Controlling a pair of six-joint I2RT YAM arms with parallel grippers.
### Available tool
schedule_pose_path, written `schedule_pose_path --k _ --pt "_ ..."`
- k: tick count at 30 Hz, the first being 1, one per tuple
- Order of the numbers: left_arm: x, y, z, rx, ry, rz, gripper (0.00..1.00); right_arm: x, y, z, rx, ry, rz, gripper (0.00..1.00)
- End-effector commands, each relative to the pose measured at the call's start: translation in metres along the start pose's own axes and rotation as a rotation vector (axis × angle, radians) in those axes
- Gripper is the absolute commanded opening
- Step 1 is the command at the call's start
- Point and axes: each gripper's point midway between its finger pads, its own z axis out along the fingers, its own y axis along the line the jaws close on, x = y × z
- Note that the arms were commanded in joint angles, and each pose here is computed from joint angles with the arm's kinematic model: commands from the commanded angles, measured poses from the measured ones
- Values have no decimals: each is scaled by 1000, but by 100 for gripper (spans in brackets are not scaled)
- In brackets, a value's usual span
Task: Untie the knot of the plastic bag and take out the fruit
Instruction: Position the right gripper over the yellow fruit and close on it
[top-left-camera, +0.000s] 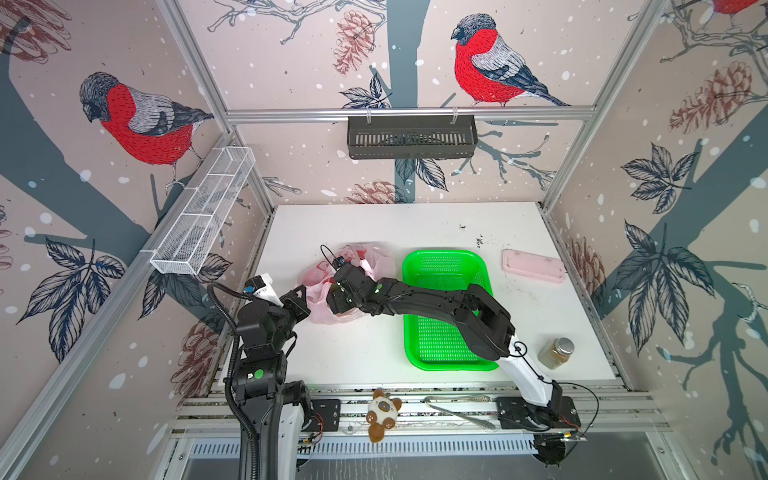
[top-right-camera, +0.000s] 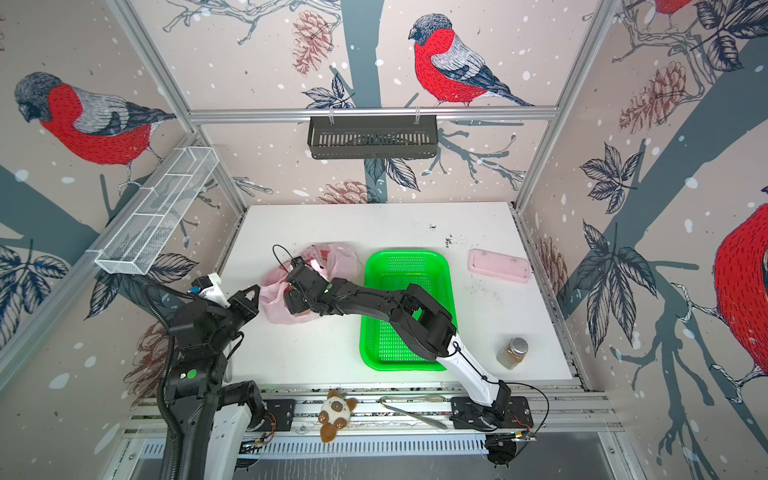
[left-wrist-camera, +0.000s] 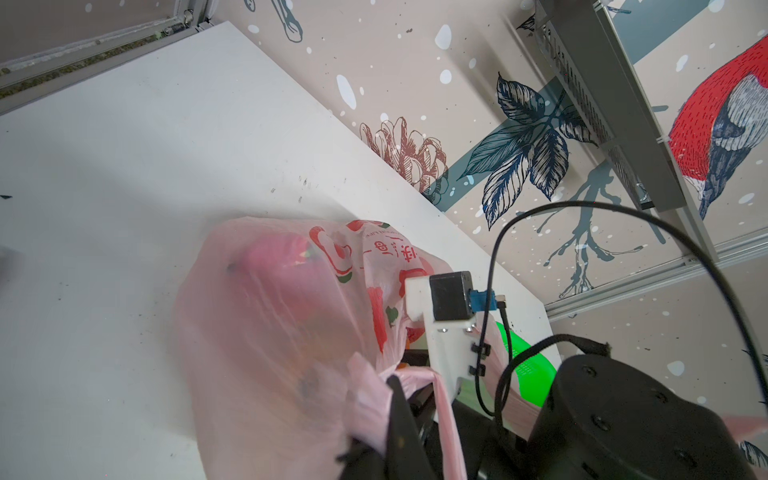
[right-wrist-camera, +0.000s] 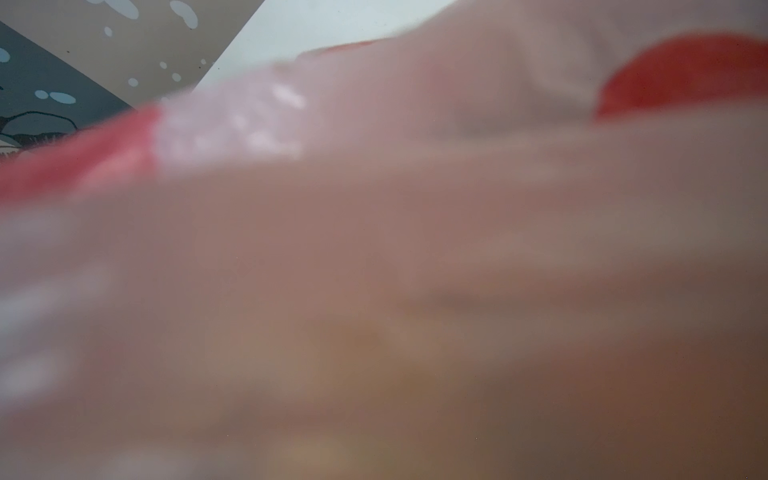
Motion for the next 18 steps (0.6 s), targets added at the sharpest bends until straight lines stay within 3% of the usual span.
schedule_pose_path --k 1,18 --pt "0 -2 1 14 0 2 0 0 -4 2 25 -2 -26 84" --pt "11 -2 2 43 34 -32 0 4 -14 23 70 5 -11 88"
